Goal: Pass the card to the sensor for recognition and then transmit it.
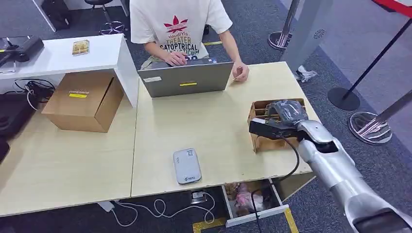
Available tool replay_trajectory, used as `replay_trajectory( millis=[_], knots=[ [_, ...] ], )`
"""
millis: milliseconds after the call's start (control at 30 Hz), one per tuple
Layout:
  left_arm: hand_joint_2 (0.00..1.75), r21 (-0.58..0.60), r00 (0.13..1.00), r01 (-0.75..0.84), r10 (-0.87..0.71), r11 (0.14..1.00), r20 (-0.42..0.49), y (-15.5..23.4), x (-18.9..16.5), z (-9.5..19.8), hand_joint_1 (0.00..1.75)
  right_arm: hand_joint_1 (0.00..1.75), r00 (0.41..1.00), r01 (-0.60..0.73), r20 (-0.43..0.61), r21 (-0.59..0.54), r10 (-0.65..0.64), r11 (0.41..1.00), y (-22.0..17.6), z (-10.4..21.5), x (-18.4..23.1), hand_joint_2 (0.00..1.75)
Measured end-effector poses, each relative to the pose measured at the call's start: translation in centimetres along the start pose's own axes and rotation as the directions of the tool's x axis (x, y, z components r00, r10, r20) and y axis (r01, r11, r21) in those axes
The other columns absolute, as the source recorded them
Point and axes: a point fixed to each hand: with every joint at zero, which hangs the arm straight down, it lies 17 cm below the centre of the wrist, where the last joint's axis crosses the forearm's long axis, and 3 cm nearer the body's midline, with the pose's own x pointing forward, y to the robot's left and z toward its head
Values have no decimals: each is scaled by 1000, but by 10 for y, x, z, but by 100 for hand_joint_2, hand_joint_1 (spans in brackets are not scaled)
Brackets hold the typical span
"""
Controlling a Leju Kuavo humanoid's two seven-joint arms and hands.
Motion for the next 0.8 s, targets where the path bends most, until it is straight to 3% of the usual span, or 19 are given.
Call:
replay_trajectory(
  millis=[133,200,400,500,800],
  knots=[
    [0,1,1000,0,0,1000,0,0,0,0,0,96,1000,2,-9,10,-2,1000,5,1,-4,175],
    [0,2,1000,1,-1,1000,0,1,0,0,0,105,1000,4,-13,14,-4,1000,7,1,-6,175],
    [0,4,1000,4,-4,1000,2,3,0,-1,0,99,1000,14,-23,25,-13,1000,14,3,-10,175],
    [0,5,1000,6,-6,1000,4,4,0,-1,0,124,1000,17,-27,32,-16,999,17,4,-12,175],
    [0,6,1000,8,-8,1000,5,4,0,-1,0,134,999,27,-32,42,-25,999,23,7,-19,175]
  ],
)
